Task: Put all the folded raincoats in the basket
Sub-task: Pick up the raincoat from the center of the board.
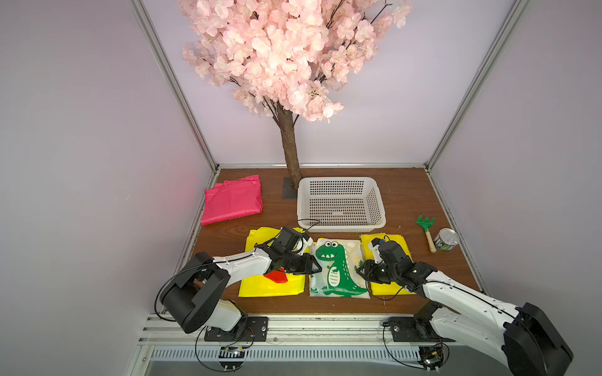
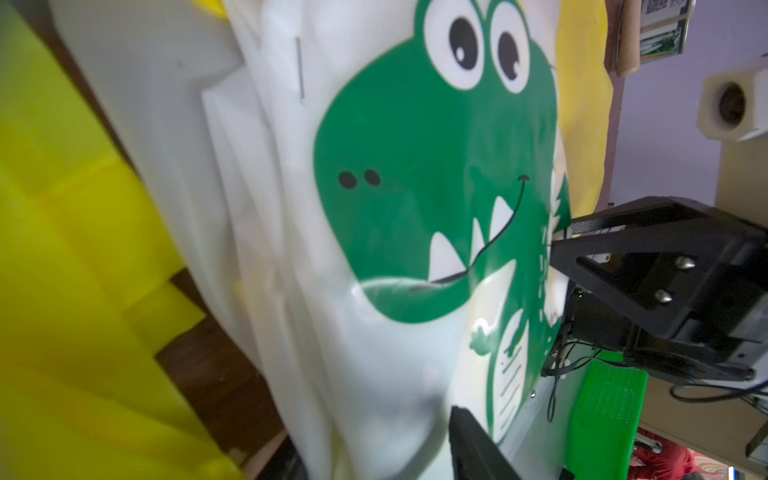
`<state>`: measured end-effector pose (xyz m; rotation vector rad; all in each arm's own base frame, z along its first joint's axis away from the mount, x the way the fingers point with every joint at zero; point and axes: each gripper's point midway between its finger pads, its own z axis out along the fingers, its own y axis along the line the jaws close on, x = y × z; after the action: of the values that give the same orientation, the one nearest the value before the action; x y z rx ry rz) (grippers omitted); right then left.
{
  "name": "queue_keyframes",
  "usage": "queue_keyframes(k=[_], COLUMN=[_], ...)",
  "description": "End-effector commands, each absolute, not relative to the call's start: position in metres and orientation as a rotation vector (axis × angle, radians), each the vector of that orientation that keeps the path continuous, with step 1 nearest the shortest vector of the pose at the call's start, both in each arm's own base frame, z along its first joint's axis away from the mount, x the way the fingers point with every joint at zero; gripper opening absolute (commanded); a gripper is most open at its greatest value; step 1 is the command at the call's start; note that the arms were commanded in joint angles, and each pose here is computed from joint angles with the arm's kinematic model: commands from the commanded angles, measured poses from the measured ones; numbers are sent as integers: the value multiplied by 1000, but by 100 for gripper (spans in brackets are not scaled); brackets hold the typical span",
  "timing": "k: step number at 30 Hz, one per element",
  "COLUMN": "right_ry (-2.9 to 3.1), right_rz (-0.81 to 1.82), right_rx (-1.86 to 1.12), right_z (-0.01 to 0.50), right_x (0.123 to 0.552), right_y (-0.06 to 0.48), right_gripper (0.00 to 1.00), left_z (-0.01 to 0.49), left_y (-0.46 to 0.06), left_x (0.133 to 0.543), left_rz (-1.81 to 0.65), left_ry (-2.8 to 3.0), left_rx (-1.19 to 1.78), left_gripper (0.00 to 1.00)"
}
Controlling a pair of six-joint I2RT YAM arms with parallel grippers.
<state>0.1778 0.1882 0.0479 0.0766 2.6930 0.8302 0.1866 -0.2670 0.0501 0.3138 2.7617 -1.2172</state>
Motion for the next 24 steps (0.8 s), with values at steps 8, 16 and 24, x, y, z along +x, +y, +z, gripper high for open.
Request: queue_keyframes(k=[8,16,24], right_ry=[2677,2667,2607], right_rz=[862,944,1021], right_rx=[-10,-149,-249], right_z=[69,111,164], right_x=[174,165,164], right_y=[193,204,214], right_gripper=[0,0,0], left_z=[86,128,175], left_y=[-277,-276,-279], left_x=[183,174,171], left_rz=[-1312,-1378,-1475], left_ry=[2684,2632,2531], left_rx=[371,402,396], left_gripper=[0,0,0])
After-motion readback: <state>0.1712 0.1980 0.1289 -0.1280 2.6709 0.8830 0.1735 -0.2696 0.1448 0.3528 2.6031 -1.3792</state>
